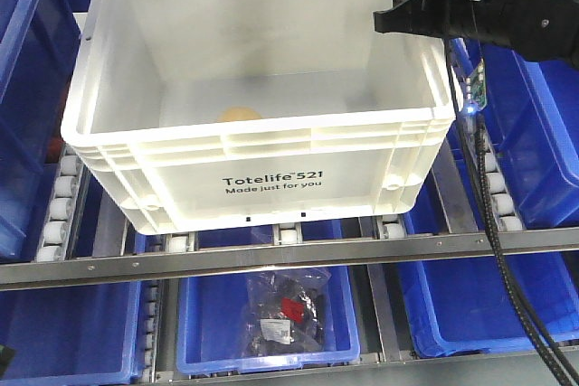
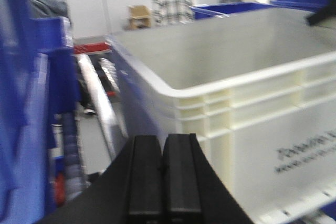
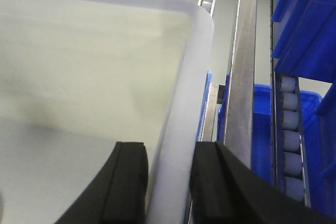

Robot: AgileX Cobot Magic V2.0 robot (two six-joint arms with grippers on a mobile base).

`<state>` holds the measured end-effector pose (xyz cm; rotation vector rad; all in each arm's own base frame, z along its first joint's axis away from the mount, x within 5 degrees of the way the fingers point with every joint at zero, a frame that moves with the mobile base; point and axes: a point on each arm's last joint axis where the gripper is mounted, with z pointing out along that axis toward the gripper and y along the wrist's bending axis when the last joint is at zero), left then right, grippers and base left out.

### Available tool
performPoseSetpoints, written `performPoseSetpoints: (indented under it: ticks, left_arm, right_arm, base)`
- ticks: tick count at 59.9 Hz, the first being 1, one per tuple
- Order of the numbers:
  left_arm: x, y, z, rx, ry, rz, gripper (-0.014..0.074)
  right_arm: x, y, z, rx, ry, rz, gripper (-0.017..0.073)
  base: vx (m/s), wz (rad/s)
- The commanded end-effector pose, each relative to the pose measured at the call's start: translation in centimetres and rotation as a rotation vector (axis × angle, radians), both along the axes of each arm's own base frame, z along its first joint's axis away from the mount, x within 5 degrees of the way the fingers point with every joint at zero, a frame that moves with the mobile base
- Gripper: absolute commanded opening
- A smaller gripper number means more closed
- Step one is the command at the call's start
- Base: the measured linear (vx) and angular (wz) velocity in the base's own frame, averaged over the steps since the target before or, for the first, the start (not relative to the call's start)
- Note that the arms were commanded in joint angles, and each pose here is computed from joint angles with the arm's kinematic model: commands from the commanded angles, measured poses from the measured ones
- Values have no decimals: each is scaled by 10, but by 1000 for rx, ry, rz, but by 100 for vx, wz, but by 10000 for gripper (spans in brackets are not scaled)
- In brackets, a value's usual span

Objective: Place moving items into box and shelve
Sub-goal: 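Open the left gripper and lift it off the tote rim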

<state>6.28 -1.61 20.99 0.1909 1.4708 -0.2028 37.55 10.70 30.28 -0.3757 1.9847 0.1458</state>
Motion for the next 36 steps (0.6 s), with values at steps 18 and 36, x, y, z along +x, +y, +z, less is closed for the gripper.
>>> performPoseSetpoints:
  ticks: [18,36]
  left_arm:
    - [-6,12,-11,-42,19,176,-8]
    - [-6,12,-11,-46,29,181,-6]
  right_arm:
    - [-6,12,31,39,-124,23,256]
    - [-6,12,31,39,-124,23,256]
  base:
    - [0,0]
    - [0,0]
